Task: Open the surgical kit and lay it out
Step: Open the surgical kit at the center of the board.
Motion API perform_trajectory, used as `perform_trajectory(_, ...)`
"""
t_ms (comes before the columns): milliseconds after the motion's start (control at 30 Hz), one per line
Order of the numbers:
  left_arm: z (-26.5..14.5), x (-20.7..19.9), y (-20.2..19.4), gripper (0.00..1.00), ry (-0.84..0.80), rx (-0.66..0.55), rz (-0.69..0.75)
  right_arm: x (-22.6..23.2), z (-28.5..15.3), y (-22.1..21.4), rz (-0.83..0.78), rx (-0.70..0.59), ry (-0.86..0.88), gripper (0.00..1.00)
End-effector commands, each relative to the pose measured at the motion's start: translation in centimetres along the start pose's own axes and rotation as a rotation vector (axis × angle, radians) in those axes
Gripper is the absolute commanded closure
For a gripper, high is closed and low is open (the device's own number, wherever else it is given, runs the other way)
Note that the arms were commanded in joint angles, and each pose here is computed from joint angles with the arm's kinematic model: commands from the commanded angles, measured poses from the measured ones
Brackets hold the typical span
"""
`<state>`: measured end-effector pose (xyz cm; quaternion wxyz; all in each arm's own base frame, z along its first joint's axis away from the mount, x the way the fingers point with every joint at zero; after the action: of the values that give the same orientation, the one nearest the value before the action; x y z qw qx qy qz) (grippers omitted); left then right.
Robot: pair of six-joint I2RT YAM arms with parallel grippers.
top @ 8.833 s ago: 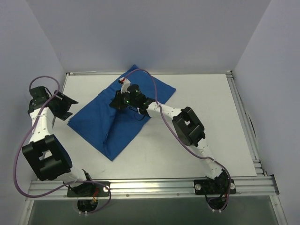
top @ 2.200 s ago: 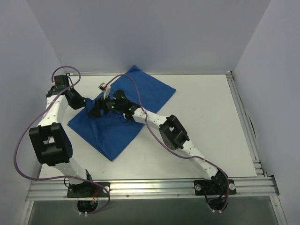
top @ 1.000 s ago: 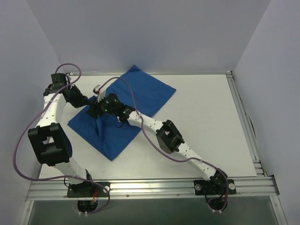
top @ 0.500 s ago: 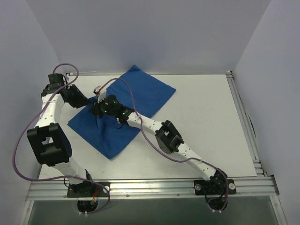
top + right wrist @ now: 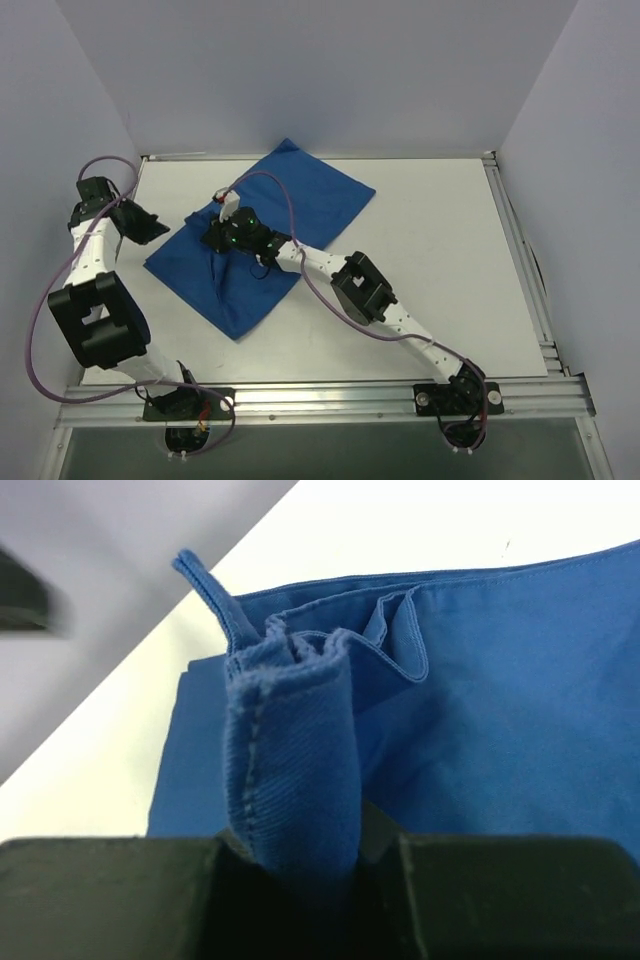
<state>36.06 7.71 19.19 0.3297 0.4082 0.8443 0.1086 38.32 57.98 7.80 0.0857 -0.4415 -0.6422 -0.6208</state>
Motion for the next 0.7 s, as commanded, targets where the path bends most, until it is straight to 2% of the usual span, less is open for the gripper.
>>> perform_trajectory(0, 4.0, 0.7, -0.3, 0.98, -0.033, 0.093, -0.067, 6.3, -2.7, 7.0, -0.013, -0.128, 0.082, 1.0)
perform_trajectory(67, 5.7, 1.7, -1.1, 0.98, 0.001, 0.174, -0.083, 7.2, -3.6, 8.2, -0.023, -0.147, 0.083, 1.0)
perform_trajectory(200, 7.7, 3.0, -1.3, 0.98, 0.065, 0.225, -0.089, 7.6, -4.6, 8.8, -0.034, -0.157, 0.068, 1.0)
perform_trajectory(367, 9.3, 4.9, -2.5, 0.98, 0.149, 0.216, -0.115, 7.9, -5.9, 9.3, -0.034, -0.176, 0.041, 1.0)
perform_trajectory(533, 10.4, 6.0, -3.7, 0.98, 0.179, 0.274, -0.117, 8.0, -7.2, 9.9, -0.047, -0.197, 0.005, 1.0)
perform_trajectory(667, 10.4, 6.5, -4.0, 0.98, 0.197, 0.275, -0.122, 7.7, -8.5, 10.3, -0.061, -0.212, -0.039, 1.0)
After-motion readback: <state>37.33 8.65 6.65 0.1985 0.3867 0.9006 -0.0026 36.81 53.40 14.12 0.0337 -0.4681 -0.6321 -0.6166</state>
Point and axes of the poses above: each gripper's point midway between its finger pads, its own z axis out along the fingers, its own x axis along the line the jaws close on, y = z × x, the point moved 5 cm from there along -z, back along the fingers, and after that the axes turned 15 degrees about z, right-handed, at the moved point
